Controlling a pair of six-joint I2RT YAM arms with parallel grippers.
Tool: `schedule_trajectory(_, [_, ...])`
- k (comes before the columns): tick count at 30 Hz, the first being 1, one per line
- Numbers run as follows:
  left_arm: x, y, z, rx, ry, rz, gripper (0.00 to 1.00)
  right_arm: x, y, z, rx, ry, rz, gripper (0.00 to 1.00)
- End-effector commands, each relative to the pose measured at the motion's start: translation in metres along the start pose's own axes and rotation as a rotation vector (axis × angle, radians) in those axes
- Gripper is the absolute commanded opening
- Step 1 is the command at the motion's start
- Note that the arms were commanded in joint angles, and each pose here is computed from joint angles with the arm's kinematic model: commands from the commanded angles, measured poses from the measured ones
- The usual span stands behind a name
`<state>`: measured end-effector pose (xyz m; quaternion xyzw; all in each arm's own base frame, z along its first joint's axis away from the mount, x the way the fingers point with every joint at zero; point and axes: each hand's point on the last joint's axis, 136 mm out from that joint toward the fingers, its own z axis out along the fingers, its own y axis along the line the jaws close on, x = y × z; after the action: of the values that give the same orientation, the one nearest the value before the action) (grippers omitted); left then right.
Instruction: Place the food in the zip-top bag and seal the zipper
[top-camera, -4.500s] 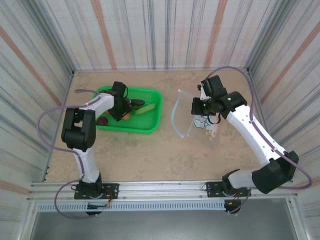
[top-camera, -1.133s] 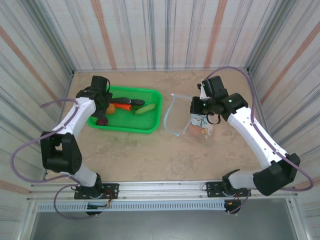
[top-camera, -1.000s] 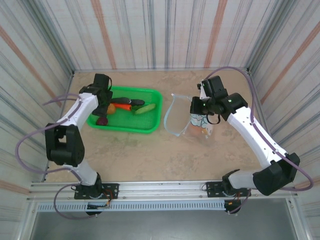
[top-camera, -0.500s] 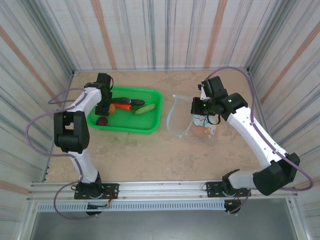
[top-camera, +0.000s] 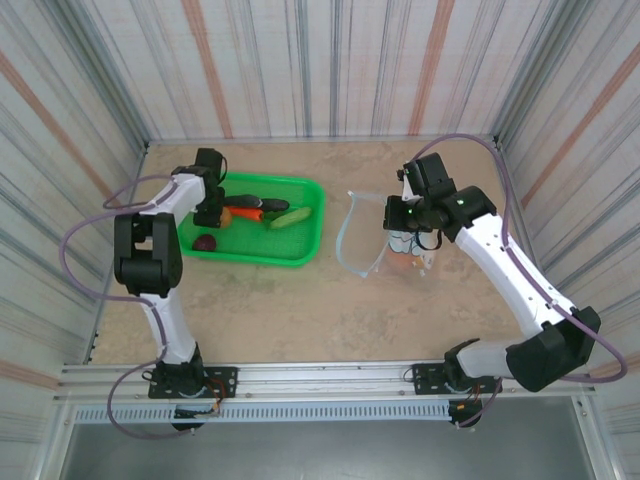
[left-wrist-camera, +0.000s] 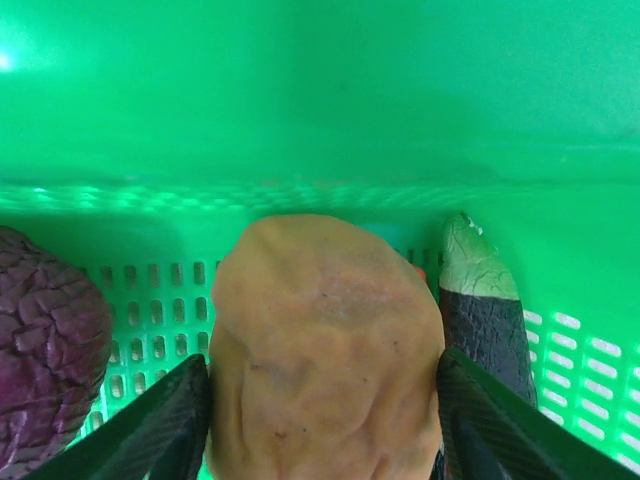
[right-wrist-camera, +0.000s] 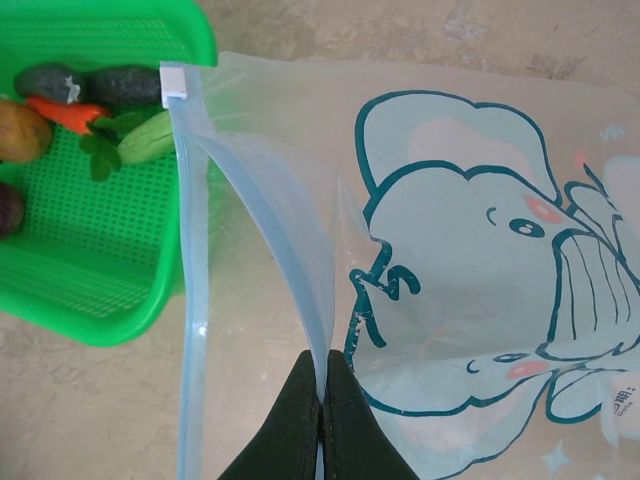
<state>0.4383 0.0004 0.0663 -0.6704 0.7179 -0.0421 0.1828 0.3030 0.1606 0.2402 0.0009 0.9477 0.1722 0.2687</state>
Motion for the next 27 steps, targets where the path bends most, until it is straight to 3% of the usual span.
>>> schedule_trajectory(1, [-0.002,0.013,0.005,-0.025,0.012,0.008,0.56,-0.004,-0.002,-0.018,0.013,-0.034,-0.037,0.00])
schedule_trajectory(14, [-0.002,-0.012,-0.066,0.187,0.096,0.117,0.54,-0.004,-0.002,-0.018,0.006,-0.045,-0.035,0.00])
schedule_trajectory(20, [-0.003,-0.002,-0.091,0.227,0.101,0.185,0.54,-0.006,0.001,-0.015,-0.011,-0.044,-0.027,0.00])
schedule_trajectory(27, [0.040,-0.007,-0.121,0.337,0.274,0.371,0.54,-0.008,0.008,-0.009,-0.043,-0.032,-0.005,0.00])
